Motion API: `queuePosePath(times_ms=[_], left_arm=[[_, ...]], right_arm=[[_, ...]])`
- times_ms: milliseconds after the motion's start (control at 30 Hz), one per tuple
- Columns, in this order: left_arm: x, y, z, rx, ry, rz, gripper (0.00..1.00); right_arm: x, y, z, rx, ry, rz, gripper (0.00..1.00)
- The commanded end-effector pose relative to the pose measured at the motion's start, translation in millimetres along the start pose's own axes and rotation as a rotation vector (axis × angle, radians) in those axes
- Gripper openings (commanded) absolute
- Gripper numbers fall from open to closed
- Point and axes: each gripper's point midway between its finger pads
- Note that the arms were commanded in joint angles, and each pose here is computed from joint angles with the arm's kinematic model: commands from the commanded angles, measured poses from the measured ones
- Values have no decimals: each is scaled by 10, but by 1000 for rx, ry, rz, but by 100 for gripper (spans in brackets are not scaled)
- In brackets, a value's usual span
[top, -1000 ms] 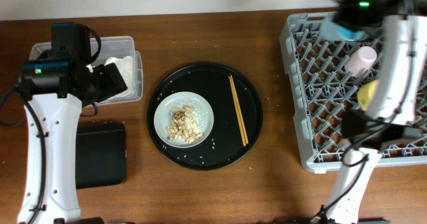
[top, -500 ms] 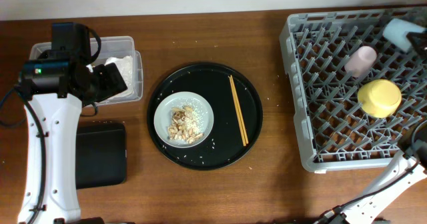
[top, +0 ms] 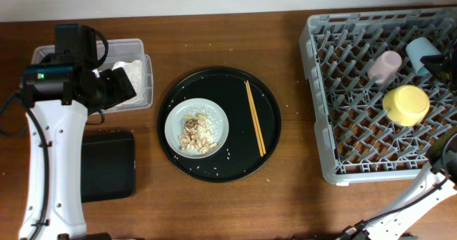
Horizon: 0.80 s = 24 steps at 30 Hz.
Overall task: Sort waste into correct bins and load items into the dishwasher rack
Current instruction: 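Carry the blue cup into the rack beside the pink cup, then reach the right gripper down and grasp the wooden chopsticks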
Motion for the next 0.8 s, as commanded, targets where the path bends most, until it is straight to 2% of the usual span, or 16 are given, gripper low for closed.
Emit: queuePosePath(times_ms=[0,100,167,200,267,333,367,400,433,533,567,600,667,700,733,767], left_arm=[[6,22,-8,-14,-7,-9,99],[6,22,-8,-14,-7,-9,99],[6,22,-8,-14,-7,-9,99],[6,22,-8,-14,-7,-9,99],[5,21,-8,-14,-6,-9,99],[6,22,-8,-14,-7,-9,99],[6,22,-8,-14,-7,-9,99],[6,22,-8,-14,-7,-9,99],[6,22,-8,-14,-7,-9,99],[6,22,-8,-14,-7,-9,99],[6,22,-8,-14,-7,-9,99],[6,22,-8,-14,-7,-9,99],[6,22,-8,-14,-7,-9,99],[6,22,-8,-14,-7,-9,99],[6,22,-8,-14,-7,-9,99],[6,22,-8,-14,-7,-9,99]], right_arm=[[228,-68,-8,-56,11,146,6],[325,-189,105,-81,60,266,9],[335,-198,128,-90,68,272,10],[345,-175,143,-98,74,270,15],[454,-66,97,-94,64,275,14],[774,155,-16,-82,18,300,14],[1110,262,-74,-124,-31,381,14],[1267,345,-93,-135,-58,409,17],[1470,529,-110,-157,-101,426,22],[1867,1305,-172,-54,-213,441,23],[1966,1721,-79,-18,-233,406,27],[1943,2293,234,4,-185,315,29],[1770,2972,579,178,-113,237,55],[1601,3369,787,338,-58,177,63],[1311,3815,1148,494,56,104,89],[1112,4015,1370,573,140,68,98]])
Point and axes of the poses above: each gripper's point midway between its finger pads, its own x axis back along the fingers, its own y axis along the line the jaws close on, z = x × y, and after that the axes turned 11 degrees about x, right-handed
